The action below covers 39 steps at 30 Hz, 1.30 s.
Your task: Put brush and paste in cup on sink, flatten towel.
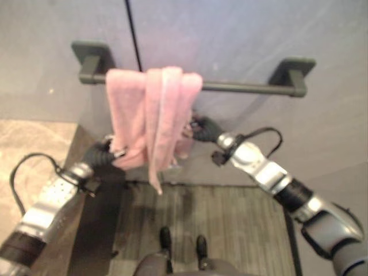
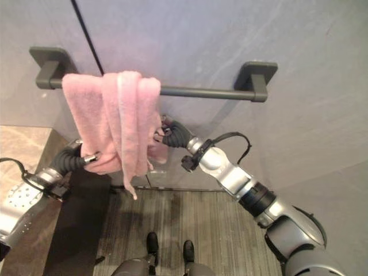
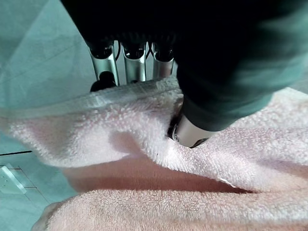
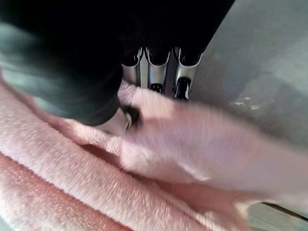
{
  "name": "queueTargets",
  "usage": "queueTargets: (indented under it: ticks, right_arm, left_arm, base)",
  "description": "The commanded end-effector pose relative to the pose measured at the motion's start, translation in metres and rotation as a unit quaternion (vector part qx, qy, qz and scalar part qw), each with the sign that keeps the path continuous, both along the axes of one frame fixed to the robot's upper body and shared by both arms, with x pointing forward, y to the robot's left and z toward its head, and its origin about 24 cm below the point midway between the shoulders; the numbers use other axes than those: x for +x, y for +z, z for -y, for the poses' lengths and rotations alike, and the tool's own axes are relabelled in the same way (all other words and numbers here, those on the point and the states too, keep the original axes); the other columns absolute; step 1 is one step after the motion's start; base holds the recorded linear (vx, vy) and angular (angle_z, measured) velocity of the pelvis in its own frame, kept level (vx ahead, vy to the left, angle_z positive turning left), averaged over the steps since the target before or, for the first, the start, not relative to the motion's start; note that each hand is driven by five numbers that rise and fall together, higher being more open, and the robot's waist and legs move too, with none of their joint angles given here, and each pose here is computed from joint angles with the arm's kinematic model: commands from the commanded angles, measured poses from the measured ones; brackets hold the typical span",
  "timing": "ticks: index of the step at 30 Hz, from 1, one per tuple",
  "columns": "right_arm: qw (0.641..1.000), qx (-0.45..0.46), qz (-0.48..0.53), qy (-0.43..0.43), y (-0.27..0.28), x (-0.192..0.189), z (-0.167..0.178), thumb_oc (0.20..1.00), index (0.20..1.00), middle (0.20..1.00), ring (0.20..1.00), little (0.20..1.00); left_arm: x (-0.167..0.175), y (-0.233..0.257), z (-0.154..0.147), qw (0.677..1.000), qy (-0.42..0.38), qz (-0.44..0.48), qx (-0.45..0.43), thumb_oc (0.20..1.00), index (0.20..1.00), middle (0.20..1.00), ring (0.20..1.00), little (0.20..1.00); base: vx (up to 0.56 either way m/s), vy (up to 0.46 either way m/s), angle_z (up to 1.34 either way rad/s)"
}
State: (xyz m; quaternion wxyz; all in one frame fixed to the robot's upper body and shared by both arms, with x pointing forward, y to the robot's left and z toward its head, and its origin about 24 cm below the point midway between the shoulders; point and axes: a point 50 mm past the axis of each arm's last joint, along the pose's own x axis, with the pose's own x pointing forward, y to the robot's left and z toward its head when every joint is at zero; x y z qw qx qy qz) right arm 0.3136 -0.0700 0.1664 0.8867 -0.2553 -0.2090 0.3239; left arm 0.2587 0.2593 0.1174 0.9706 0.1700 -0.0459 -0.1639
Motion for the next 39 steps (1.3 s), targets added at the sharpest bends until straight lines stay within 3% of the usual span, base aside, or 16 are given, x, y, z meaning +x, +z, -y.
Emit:
queueTargets:
  ticks: [1,9,14,17,20,21,23,25,26,27,28,29,30,31,39]
  right_arm:
    - [0.996,0.035,0.085,0.004,0.045,0.003,-0.008,0.2,0.2,0.2,0.2,0.2]
    - [0.993,0.074,0.095,-0.008,0.054,0.0,0.007,0.2,0.2,0.2,0.2,0.2]
    - [0.983,0.161,0.084,-0.033,0.051,-0.012,0.043,0.2,0.2,0.2,0.2,0.2]
    - [0.989,0.119,0.086,-0.031,0.045,-0.016,0.048,0.2,0.2,0.2,0.2,0.2]
    - [0.98,0.183,0.063,-0.05,0.037,-0.014,0.053,0.2,0.2,0.2,0.2,0.2]
    - [0.982,0.167,0.07,-0.057,0.033,-0.013,0.052,0.2,0.2,0.2,0.2,0.2]
    - [0.99,0.107,0.084,-0.032,0.034,-0.016,0.044,0.2,0.2,0.2,0.2,0.2]
    - [0.985,0.159,0.052,-0.039,0.026,-0.012,0.041,0.2,0.2,0.2,0.2,0.2]
    - [0.985,0.159,0.052,-0.039,0.026,-0.012,0.041,0.2,0.2,0.2,0.2,0.2]
    - [0.988,0.145,0.048,-0.013,0.025,-0.016,0.031,0.322,0.322,0.322,0.322,0.322]
    - [0.988,0.145,0.048,-0.013,0.025,-0.016,0.032,0.376,0.376,0.376,0.376,0.376]
    - [0.988,0.151,0.044,-0.002,0.025,-0.018,0.028,0.52,0.52,0.52,0.52,0.52]
    - [0.988,0.151,0.045,-0.002,0.025,-0.018,0.028,0.533,0.533,0.533,0.533,0.533]
    - [0.986,0.162,0.028,-0.008,0.018,-0.013,0.023,1.0,1.0,1.0,1.0,1.0]
    - [0.985,0.169,0.04,-0.012,0.019,-0.021,0.025,1.0,1.0,1.0,1.0,1.0]
  left_arm:
    - [0.007,0.019,-0.003,0.999,0.014,0.048,-0.003,0.2,0.2,0.2,0.2,0.2]
    - [0.005,0.028,-0.003,0.997,0.013,0.071,-0.005,0.2,0.2,0.2,0.2,0.2]
    - [-0.005,0.044,-0.003,0.991,0.019,0.125,-0.041,0.2,0.2,0.2,0.2,0.2]
    - [-0.002,0.042,0.008,0.993,-0.028,0.107,0.035,0.2,0.2,0.2,0.2,0.2]
    - [0.001,0.043,0.02,0.992,-0.05,0.11,-0.02,0.2,0.2,0.2,0.2,0.2]
    - [0.004,0.04,0.026,0.992,-0.057,0.105,-0.036,0.2,0.2,0.2,0.2,0.2]
    - [0.006,0.045,0.038,0.988,-0.109,0.105,0.031,0.2,0.2,0.2,0.2,0.2]
    - [0.011,0.036,0.057,0.987,-0.127,0.086,-0.053,0.2,0.2,0.2,0.2,0.2]
    - [0.012,0.036,0.057,0.987,-0.128,0.087,-0.053,0.2,0.2,0.2,0.2,0.2]
    - [0.01,0.046,0.069,0.98,-0.165,0.108,-0.013,0.2,0.2,0.2,0.2,0.2]
    - [0.01,0.046,0.069,0.98,-0.165,0.108,-0.013,0.2,0.2,0.2,0.2,0.2]
    - [0.011,0.04,0.077,0.979,-0.17,0.092,-0.068,0.2,0.2,0.2,0.2,0.2]
    - [0.011,0.04,0.077,0.979,-0.171,0.092,-0.068,0.2,0.2,0.2,0.2,0.2]
    - [0.014,0.037,0.09,0.974,-0.191,0.088,-0.08,0.2,0.2,0.2,0.2,0.2]
    - [0.014,0.03,0.084,0.98,-0.166,0.082,-0.074,0.2,0.2,0.2,0.2,0.2]
  base:
    - [0.0,0.0,0.0]
    - [0.01,-0.001,0.0]
    - [0.0,-0.005,0.02]
    - [0.0,-0.004,0.01]
    - [0.0,0.0,0.0]
    - [0.0,0.0,0.0]
    - [-0.01,-0.024,-0.06]
    - [0.0,-0.032,-0.05]
    - [-0.01,-0.037,-0.05]
    - [-0.01,-0.02,-0.05]
    - [-0.01,-0.035,-0.07]
    - [0.0,-0.014,-0.04]
    - [-0.02,-0.032,-0.03]
    - [0.0,0.0,0.0]
    - [-0.01,-0.008,-0.01]
